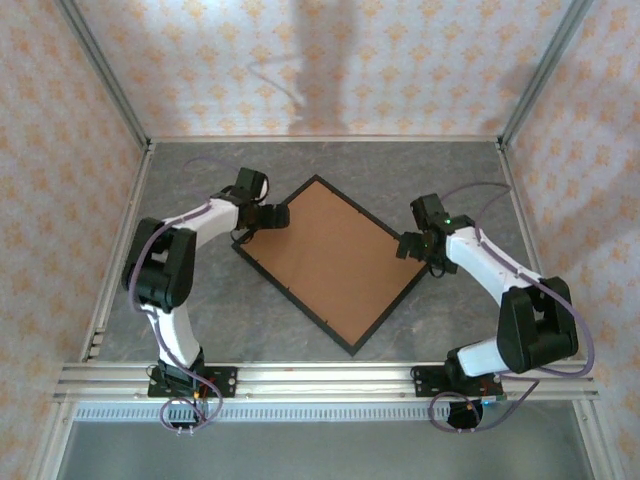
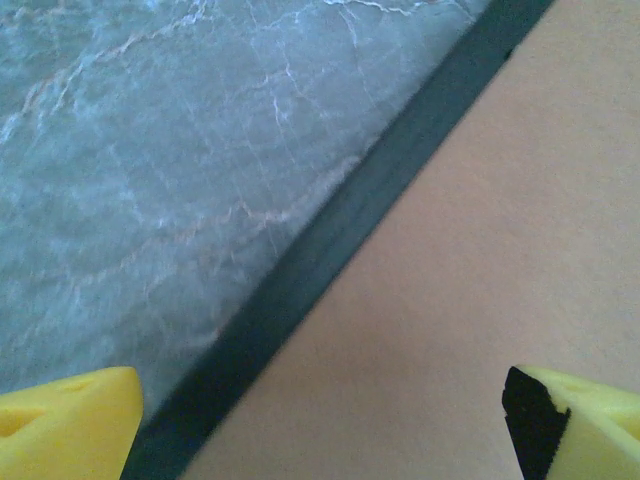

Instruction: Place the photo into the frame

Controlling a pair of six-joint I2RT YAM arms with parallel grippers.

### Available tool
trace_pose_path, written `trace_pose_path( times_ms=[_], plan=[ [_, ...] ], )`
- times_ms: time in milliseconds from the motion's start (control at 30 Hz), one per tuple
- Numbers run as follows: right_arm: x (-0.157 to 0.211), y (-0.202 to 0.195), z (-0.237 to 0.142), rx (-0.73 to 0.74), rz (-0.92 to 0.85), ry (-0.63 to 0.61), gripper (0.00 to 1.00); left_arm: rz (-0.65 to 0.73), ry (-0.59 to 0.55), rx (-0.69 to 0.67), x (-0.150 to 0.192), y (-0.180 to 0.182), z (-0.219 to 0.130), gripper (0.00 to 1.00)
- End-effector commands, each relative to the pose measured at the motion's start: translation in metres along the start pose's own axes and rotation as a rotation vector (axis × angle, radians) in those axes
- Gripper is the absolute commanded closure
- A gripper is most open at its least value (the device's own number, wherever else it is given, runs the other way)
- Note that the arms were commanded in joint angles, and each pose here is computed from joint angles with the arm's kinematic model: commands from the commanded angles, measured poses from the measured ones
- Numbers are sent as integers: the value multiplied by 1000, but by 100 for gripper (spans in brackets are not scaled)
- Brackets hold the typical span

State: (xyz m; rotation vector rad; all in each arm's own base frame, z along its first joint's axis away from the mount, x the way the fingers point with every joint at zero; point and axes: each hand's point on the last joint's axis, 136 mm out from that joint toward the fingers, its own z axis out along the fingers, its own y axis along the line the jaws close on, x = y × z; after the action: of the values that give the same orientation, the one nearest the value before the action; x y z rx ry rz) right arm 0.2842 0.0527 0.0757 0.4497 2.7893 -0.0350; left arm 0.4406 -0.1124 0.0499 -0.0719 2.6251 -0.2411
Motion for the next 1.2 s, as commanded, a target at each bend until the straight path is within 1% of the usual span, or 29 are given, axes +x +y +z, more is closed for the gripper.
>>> trace_pose_path(
  times_ms=[0, 100, 200, 300, 400, 600, 633, 733, 867, 1000, 1067, 1167],
  plan=[
    [4, -5, 2, -3, 79, -27, 2, 76, 61, -46, -2, 9, 14, 6],
    [14, -2, 12, -32, 113, -12, 2, 84, 97, -18, -5, 3, 25, 6],
    [21, 11, 23, -104, 137, 26, 2, 77, 138, 26, 0, -3, 30, 8],
    [23, 26, 32, -163, 144, 60, 4, 65, 181, 63, 11, -8, 33, 15],
    [20, 37, 37, -198, 141, 73, 6, 61, 210, 73, 23, -8, 29, 26],
    [3, 51, 40, -219, 101, 65, 11, 44, 225, 30, 54, 7, 8, 42],
    [-1, 54, 40, -227, 89, 65, 12, 37, 204, 23, 55, 8, -4, 45],
    [-11, 65, 40, -248, 60, 75, 16, -2, 185, -18, 74, 20, -22, 54],
    [-20, 86, 42, -305, 17, 111, 22, -77, 180, -39, 122, 35, -46, 61],
    [-20, 104, 47, -361, -14, 165, 27, -192, 163, -8, 161, 40, -59, 69],
    [-19, 104, 47, -349, -36, 180, 29, -234, 149, 6, 173, 41, -62, 73],
    [-23, 89, 44, -260, -83, 170, 29, -264, 151, 11, 183, 43, -70, 77]
  ],
)
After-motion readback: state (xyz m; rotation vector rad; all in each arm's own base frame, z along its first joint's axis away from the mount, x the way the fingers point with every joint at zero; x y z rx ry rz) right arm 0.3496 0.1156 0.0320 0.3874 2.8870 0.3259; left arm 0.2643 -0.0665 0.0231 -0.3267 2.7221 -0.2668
